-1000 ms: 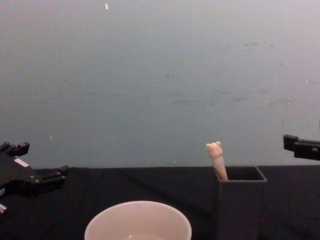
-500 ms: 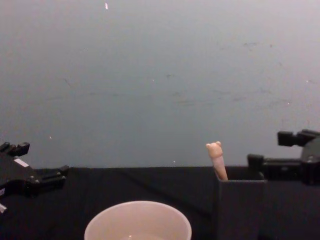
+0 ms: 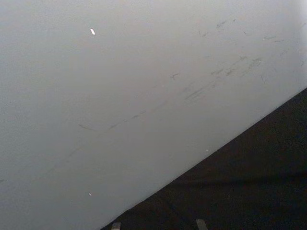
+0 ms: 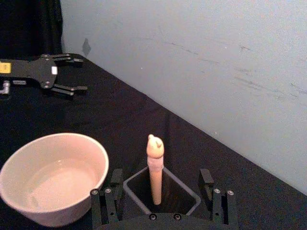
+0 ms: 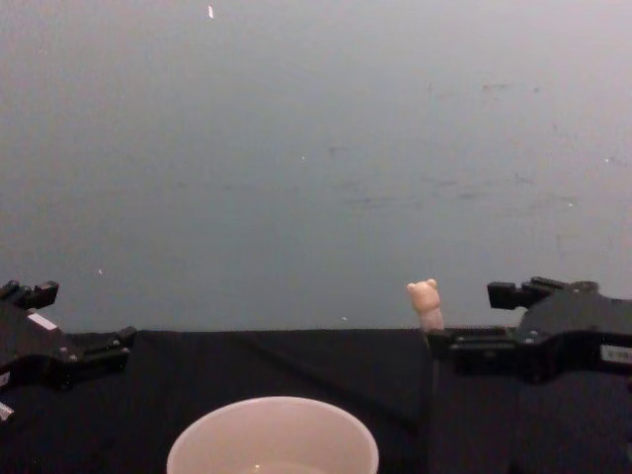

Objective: Pick up the stirring spoon with one hand, stir inside the cup, then place it back in its original position.

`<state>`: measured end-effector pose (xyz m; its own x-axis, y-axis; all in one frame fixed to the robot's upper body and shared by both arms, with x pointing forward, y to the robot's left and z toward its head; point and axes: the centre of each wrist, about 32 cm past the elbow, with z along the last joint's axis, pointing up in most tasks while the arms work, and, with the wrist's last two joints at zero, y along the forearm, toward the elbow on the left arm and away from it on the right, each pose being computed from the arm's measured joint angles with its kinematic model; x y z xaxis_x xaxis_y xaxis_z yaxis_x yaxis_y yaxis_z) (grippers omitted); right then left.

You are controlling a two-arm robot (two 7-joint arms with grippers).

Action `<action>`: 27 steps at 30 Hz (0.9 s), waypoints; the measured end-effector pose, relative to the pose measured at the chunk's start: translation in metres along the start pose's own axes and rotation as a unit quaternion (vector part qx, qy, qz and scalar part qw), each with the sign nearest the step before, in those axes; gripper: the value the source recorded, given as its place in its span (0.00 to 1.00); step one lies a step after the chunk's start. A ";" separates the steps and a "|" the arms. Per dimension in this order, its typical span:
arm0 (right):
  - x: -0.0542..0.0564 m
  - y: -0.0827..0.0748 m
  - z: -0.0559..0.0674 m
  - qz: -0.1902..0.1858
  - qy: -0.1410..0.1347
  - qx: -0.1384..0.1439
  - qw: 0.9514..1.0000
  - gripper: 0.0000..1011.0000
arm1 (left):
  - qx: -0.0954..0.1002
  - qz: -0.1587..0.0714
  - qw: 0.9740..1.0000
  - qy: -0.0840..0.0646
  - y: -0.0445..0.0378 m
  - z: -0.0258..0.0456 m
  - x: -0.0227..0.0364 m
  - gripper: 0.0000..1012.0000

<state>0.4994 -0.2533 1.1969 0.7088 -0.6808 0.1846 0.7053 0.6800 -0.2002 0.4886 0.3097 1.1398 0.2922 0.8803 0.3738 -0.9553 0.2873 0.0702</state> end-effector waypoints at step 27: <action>0.002 0.032 0.004 -0.006 0.033 -0.005 0.999 0.99 | 0.000 0.000 1.000 0.000 0.0000 0.0000 0.0000 0.99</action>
<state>0.5239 -0.2320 1.1949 0.6977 -0.7058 0.1230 0.7135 0.6691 -0.2081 0.4886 0.3097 1.1398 0.2923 0.8803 0.3738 -0.9552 0.2873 0.0703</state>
